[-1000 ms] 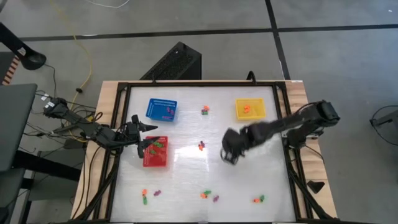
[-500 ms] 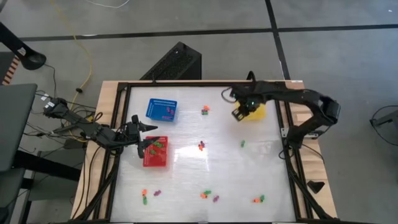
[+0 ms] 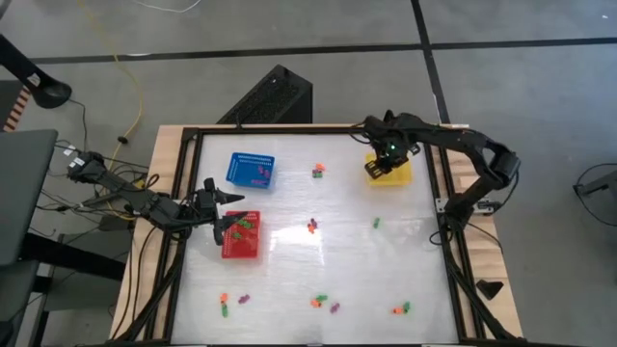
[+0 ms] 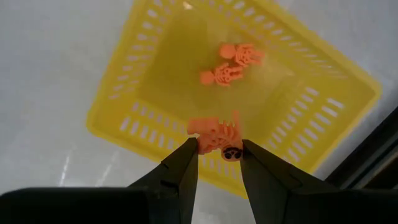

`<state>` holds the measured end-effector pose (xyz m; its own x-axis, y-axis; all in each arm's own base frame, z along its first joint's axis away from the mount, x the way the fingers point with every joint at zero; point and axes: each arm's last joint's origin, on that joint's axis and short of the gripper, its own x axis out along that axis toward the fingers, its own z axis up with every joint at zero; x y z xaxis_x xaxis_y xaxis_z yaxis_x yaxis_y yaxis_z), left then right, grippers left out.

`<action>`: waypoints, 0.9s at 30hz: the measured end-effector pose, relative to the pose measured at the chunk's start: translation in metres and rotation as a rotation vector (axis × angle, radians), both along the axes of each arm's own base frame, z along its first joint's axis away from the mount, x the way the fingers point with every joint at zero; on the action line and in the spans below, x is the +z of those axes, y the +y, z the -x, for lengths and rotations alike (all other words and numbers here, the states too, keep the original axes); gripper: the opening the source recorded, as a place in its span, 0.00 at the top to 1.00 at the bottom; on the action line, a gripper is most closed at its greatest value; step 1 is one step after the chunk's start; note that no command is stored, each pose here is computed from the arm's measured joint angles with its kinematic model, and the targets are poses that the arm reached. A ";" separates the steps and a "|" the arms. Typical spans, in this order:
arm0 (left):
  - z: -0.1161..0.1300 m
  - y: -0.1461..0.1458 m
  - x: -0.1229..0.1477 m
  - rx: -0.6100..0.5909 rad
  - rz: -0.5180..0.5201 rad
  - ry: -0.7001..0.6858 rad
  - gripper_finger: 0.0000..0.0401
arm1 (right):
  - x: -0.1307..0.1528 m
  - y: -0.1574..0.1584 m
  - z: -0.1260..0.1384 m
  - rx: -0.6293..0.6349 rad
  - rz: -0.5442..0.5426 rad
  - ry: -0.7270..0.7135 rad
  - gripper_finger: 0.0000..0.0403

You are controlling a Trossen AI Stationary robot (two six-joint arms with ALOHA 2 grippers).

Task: Sort Halloween decoration
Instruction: Put the orange skeleton toy into the yellow bin, then put the green skeleton toy into the red bin

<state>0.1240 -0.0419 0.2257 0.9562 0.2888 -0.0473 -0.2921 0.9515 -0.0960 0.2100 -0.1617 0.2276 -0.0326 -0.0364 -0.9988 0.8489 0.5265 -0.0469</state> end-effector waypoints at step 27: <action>0.000 0.000 0.000 0.000 0.003 -0.002 0.44 | -0.009 0.012 -0.008 0.053 -0.047 0.070 0.40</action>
<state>0.1240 -0.0419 0.2259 0.9564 0.2884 -0.0460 -0.2916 0.9513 -0.0994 0.2180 -0.1500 0.2191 -0.1019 0.0071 -0.9948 0.8152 0.5737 -0.0794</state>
